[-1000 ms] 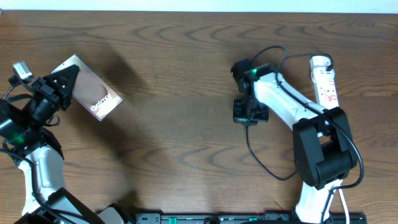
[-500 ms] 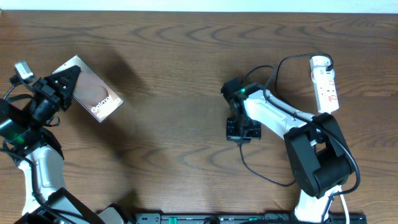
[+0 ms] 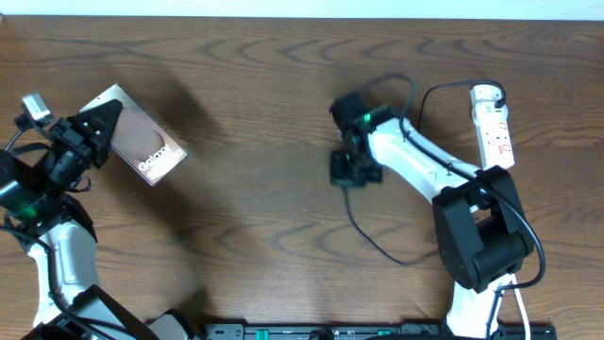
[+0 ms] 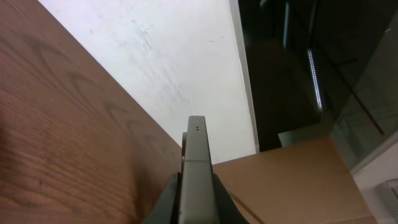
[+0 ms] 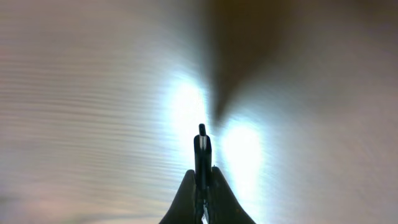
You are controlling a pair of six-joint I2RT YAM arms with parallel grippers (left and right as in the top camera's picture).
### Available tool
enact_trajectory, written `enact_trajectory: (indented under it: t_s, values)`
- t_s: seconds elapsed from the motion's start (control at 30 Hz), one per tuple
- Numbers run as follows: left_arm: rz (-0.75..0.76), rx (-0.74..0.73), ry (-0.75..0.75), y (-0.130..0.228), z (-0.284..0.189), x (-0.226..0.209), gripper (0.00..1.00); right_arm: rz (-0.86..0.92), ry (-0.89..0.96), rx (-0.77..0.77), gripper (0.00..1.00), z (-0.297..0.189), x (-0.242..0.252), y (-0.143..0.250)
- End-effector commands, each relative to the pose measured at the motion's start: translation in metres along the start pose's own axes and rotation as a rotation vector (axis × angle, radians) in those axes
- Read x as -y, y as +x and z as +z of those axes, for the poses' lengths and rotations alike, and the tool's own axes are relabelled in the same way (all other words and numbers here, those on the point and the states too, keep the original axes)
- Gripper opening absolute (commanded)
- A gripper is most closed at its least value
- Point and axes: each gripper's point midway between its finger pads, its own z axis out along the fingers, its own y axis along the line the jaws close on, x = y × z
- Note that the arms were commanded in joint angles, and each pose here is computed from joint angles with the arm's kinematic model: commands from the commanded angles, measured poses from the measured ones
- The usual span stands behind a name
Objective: Plug charger to phone and switch on socket
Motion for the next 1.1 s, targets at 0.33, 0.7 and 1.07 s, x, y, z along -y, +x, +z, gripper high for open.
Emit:
enact_trajectory:
  t_s: [0.33, 0.7, 1.07]
  values:
    - [0.039, -0.049, 0.027, 0.009, 0.005, 0.011, 0.07, -0.973, -1.31, -0.032, 0.01, -0.141, -0.211, 0.089]
    - [0.04, -0.125, 0.056, 0.032, 0.03, 0.019, 0.07, -1.058, -1.473, -0.087, 0.01, -0.167, -0.226, 0.111]
    - [0.024, -0.118, 0.052, 0.031, 0.031, 0.019, 0.07, -1.02, -1.463, -0.121, 0.01, -0.156, -0.225, 0.108]
